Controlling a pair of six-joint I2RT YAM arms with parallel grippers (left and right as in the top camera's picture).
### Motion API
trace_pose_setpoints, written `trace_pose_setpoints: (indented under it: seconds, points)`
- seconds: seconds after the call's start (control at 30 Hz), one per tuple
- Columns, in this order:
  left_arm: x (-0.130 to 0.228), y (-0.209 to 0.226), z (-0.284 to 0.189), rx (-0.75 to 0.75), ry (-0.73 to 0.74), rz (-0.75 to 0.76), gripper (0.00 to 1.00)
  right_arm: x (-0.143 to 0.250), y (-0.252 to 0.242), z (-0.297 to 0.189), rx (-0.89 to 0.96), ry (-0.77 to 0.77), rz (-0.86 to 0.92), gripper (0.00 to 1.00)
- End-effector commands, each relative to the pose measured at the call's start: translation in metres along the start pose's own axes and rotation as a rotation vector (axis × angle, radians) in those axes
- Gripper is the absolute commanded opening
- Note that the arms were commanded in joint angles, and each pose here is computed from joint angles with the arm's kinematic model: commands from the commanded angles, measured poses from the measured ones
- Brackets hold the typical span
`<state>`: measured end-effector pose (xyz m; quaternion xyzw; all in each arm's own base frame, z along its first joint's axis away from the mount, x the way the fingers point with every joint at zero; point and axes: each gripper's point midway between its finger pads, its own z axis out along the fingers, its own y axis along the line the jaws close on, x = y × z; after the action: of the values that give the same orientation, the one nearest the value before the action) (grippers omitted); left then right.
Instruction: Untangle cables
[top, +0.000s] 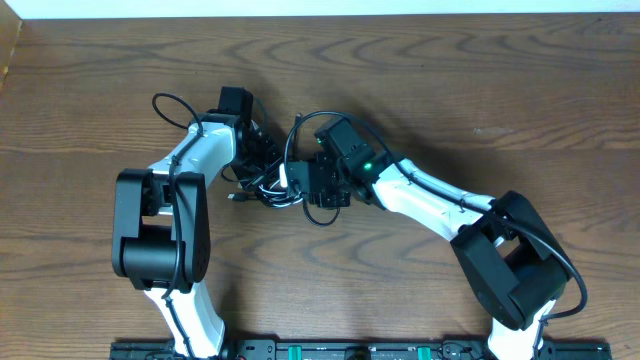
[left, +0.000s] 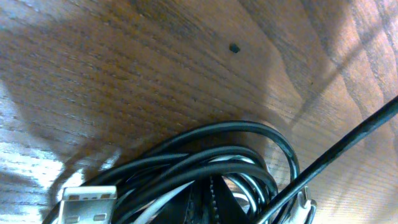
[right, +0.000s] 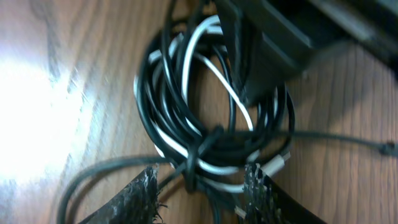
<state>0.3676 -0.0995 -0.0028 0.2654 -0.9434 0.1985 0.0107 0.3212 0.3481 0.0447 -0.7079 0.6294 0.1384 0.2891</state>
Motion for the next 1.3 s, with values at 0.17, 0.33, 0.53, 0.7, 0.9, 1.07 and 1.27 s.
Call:
trace_pose_setpoints:
  seconds: [0.17, 0.33, 0.53, 0.7, 0.9, 1.07, 1.27]
  points:
    - [-0.002, 0.051, 0.023, -0.192, -0.015, -0.049, 0.08, 0.003, -0.007, -0.008, 0.020, 0.011, -0.006, 0.39]
    - [-0.002, 0.051, 0.023, -0.192, -0.015, -0.049, 0.08, 0.002, 0.000, -0.001, -0.003, 0.013, -0.023, 0.37]
    - [-0.002, 0.051, 0.023, -0.192, -0.015, -0.049, 0.08, 0.013, 0.007, 0.013, -0.032, 0.033, -0.044, 0.36]
    - [-0.002, 0.051, 0.023, -0.192, -0.015, -0.049, 0.08, 0.005, 0.014, 0.017, -0.041, 0.024, -0.066, 0.36]
    - [-0.002, 0.051, 0.023, -0.192, -0.015, -0.049, 0.08, -0.002, 0.023, 0.021, -0.059, 0.018, -0.086, 0.36]
    - [-0.002, 0.051, 0.023, -0.191, -0.015, -0.049, 0.08, 0.004, 0.026, 0.029, -0.073, 0.029, -0.079, 0.35]
    - [-0.002, 0.051, 0.023, -0.191, -0.015, -0.049, 0.08, 0.010, 0.032, 0.038, -0.096, 0.033, -0.071, 0.36]
